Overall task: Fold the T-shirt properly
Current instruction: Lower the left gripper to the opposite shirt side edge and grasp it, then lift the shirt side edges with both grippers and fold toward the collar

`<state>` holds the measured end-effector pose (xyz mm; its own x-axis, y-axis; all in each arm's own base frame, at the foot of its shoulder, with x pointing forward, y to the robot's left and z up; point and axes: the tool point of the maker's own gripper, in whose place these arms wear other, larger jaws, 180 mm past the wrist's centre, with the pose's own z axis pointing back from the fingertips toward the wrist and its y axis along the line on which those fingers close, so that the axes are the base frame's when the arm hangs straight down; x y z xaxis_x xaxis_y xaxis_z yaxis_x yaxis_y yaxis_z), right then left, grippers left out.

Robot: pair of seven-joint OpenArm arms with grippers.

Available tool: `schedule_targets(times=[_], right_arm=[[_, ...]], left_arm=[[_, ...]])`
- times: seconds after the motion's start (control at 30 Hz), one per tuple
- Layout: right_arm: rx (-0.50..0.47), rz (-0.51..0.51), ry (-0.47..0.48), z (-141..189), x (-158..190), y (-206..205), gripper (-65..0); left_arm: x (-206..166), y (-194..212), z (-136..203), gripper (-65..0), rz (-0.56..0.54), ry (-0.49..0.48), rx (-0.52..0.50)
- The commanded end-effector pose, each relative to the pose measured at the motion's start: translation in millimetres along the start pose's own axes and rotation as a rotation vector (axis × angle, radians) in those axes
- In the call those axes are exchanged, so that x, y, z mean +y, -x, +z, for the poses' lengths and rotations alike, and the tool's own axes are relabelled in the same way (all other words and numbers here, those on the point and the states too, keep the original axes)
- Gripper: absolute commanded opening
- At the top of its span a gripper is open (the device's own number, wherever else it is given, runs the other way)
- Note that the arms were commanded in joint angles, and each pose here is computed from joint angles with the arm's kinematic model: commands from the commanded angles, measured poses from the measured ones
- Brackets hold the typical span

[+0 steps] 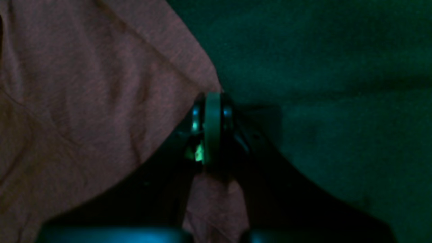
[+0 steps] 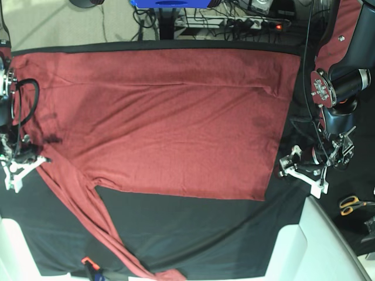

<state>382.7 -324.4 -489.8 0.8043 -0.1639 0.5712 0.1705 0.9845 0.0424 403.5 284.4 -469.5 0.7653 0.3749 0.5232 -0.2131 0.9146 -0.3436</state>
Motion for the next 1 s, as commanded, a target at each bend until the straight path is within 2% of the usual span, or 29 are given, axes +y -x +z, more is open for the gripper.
schedule_targets(times=[0.0,0.83,0.97], right_arm=[[-0.060,-0.003,0.005,5,-5,-27,-64.7],[-0.058,-0.003,0.003,4,-3,-26,-64.7],[-0.058,-0.003,0.003,4,-3,-26,-64.7]], left_arm=[[-5,-14,2,-23.0,-0.006,0.008,-0.017],[-8,-12,0,-22.4,-0.013,0.011,-0.011],[-22,-5,-6,-22.4,-0.021,0.033,0.002]])
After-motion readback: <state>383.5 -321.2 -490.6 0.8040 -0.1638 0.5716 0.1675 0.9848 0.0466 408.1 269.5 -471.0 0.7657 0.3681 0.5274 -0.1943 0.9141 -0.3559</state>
